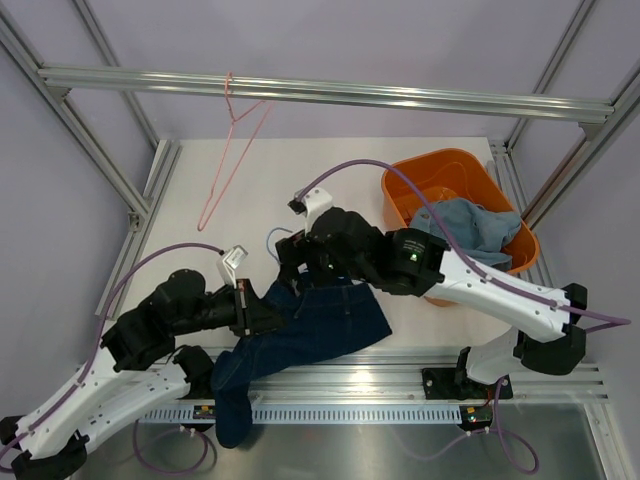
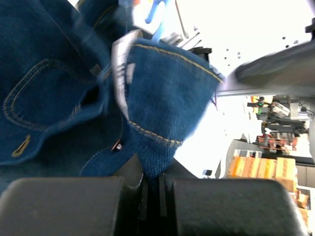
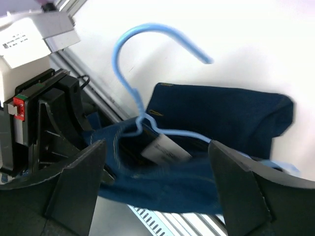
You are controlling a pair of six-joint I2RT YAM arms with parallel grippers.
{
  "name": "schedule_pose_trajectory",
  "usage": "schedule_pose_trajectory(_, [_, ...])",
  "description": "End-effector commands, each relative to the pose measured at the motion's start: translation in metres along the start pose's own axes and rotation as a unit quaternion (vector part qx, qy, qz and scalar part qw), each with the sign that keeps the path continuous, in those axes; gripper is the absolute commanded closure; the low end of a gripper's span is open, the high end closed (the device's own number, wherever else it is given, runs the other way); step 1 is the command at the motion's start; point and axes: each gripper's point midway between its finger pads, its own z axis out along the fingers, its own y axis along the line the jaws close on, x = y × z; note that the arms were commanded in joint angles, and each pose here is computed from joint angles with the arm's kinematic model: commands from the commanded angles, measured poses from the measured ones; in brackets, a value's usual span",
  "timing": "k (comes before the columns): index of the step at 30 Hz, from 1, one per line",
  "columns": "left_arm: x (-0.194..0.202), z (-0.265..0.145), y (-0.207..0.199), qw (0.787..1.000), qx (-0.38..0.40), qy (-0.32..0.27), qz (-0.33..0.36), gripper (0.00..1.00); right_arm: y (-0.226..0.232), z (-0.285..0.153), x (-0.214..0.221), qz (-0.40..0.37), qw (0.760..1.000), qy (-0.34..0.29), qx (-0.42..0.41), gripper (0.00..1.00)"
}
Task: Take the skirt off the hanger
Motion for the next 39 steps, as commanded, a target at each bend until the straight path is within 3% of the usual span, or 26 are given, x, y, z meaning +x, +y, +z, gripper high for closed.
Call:
schedule_pose_trajectory(1, [-0.017, -0.019, -0.017, 0.998, 0.014, -0.046, 0.028, 1.0, -0.013, -0.054, -0.041, 0.02, 0.996, -0.083, 0.03, 0.08])
schedule_pose_trajectory(6, [-0.015, -0.023, -0.027, 0.997, 0.046, -0.046, 0.034, 1.0, -0.027, -0.086, -0.038, 0.025, 0.994, -0.102, 0.036, 0.05])
schedule_pose_trajectory(12, [-0.011, -0.036, -0.046, 0.993, 0.093, -0.049, 0.048, 1.0, -0.049, -0.084, -0.005, 0.037, 0.994, -0.081, 0.063, 0.08])
schedule_pose_trajectory(15, [-0.011, -0.042, -0.054, 0.991, 0.114, -0.052, 0.049, 1.0, -0.057, -0.083, 0.008, 0.059, 0.992, -0.087, 0.067, 0.12])
schedule_pose_trajectory(21, [-0.014, -0.053, -0.072, 0.984, 0.154, -0.068, 0.062, 1.0, -0.033, -0.081, 0.01, 0.109, 0.99, -0.092, -0.003, 0.28])
schedule_pose_trajectory(27, [-0.027, -0.051, -0.079, 0.974, 0.179, -0.105, 0.091, 1.0, 0.006, -0.078, -0.032, 0.285, 0.946, -0.131, -0.077, 0.25])
schedule_pose_trajectory(30, [-0.035, -0.05, -0.086, 0.967, 0.191, -0.124, 0.11, 1.0, 0.019, -0.073, -0.042, 0.335, 0.926, -0.138, -0.105, 0.25])
schedule_pose_trajectory(39, [-0.041, -0.046, -0.104, 0.958, 0.221, -0.121, 0.136, 1.0, 0.022, -0.068, -0.062, 0.396, 0.893, -0.175, -0.121, 0.31])
